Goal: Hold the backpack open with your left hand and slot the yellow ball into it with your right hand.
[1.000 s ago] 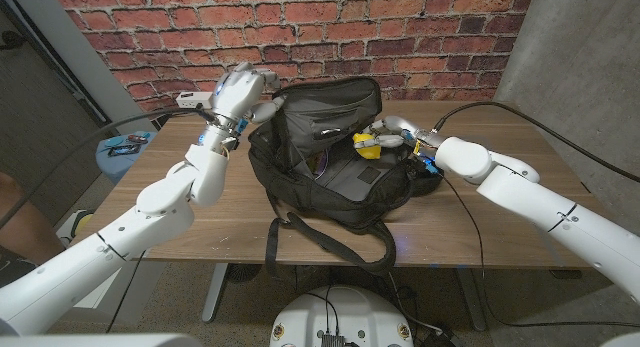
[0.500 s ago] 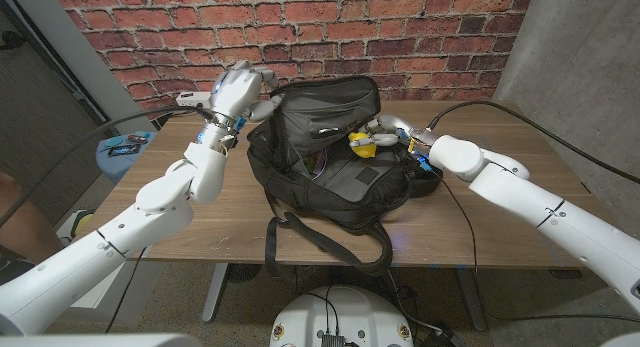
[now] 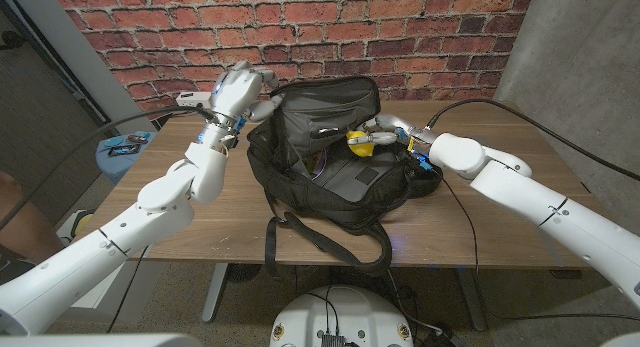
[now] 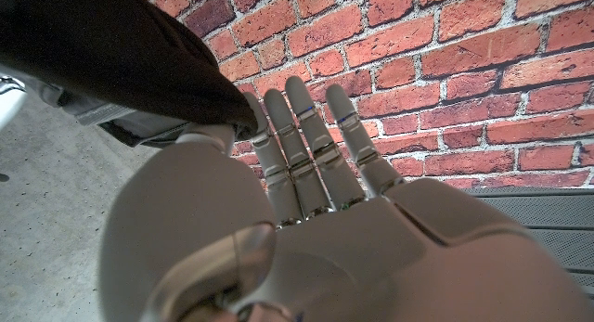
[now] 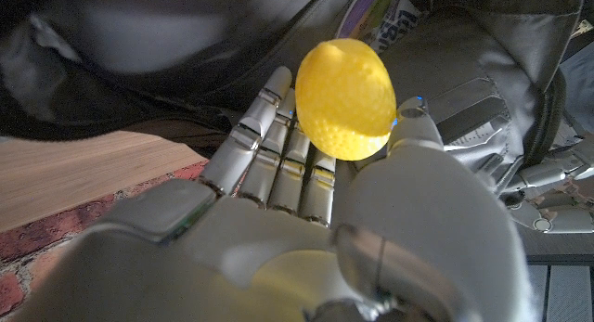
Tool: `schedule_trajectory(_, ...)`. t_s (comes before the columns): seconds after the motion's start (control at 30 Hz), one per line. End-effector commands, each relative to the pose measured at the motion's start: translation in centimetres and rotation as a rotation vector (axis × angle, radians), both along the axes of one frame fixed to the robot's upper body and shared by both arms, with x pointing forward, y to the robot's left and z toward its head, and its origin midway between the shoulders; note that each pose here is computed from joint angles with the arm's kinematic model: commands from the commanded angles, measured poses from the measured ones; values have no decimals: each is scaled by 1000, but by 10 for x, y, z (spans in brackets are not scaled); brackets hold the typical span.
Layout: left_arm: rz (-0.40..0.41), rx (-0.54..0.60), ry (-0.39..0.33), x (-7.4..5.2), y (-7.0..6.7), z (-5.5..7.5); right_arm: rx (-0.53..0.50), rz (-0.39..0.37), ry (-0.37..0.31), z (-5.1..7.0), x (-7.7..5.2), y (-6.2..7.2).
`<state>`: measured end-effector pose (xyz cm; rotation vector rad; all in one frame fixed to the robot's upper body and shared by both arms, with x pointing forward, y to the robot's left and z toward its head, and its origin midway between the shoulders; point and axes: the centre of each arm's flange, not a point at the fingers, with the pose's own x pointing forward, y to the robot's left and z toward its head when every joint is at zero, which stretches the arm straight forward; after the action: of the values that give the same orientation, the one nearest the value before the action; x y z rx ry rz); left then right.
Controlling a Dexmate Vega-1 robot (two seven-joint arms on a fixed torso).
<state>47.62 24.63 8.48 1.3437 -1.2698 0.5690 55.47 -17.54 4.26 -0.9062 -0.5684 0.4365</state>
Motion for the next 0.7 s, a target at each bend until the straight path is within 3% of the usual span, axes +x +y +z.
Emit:
schedule_trajectory(0.03, -4, 1, 0, 2, -1, 0, -24, 25, 25, 4, -5, -1)
schedule_trajectory(0.7, -4, 1, 2, 2, -1, 0, -37, 49, 52, 4, -8, -3)
